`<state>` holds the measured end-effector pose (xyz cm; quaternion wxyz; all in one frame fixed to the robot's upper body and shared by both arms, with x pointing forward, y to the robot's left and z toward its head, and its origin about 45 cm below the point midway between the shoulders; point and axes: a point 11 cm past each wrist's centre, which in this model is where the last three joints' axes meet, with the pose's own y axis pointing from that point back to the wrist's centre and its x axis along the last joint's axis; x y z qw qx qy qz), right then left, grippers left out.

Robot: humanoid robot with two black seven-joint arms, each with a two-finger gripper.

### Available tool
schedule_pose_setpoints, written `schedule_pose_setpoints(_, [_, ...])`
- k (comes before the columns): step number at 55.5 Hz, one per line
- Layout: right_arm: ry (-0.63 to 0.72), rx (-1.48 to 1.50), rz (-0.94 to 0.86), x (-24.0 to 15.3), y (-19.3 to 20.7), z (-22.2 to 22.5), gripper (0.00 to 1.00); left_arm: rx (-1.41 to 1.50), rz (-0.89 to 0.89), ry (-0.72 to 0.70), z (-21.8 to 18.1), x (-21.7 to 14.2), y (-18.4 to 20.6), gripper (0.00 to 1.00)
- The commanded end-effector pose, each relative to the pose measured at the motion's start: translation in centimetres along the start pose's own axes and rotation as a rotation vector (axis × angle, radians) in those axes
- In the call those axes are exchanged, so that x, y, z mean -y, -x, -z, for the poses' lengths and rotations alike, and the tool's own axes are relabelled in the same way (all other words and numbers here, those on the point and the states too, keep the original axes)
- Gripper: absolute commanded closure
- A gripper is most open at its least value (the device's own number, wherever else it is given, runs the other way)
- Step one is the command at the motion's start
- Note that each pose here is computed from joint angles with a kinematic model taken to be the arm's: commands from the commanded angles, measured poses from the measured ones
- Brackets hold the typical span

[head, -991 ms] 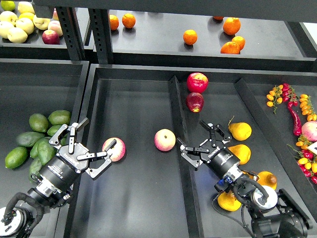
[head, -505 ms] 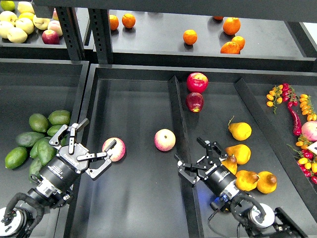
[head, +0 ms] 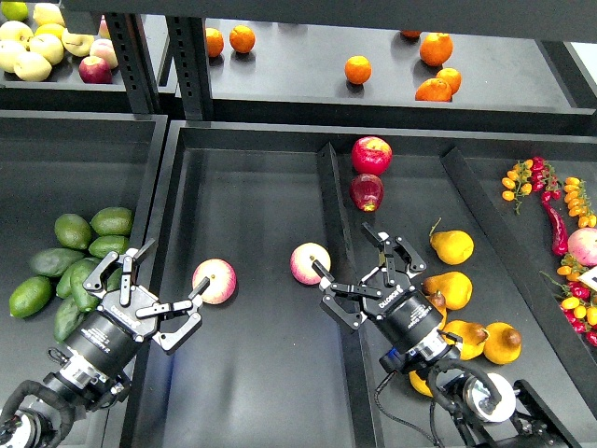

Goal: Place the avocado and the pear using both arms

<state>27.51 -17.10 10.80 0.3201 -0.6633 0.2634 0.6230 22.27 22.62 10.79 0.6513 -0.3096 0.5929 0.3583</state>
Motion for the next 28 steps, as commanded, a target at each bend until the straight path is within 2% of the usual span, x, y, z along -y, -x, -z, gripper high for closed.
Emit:
schedule_pose_setpoints(1, [-0.018, 0.028, 0.013, -0.37, 0.15, -0.18, 0.01, 0.000, 0.002, 0.000, 0.07, -0.08, 0.09, 0.01])
schedule_pose_setpoints(28, [-0.026, 0.043, -0.001, -1.08, -0.36, -0.53, 0.01, -0.003, -0.003, 0.001, 0.14, -0.24, -0.07, 0.00])
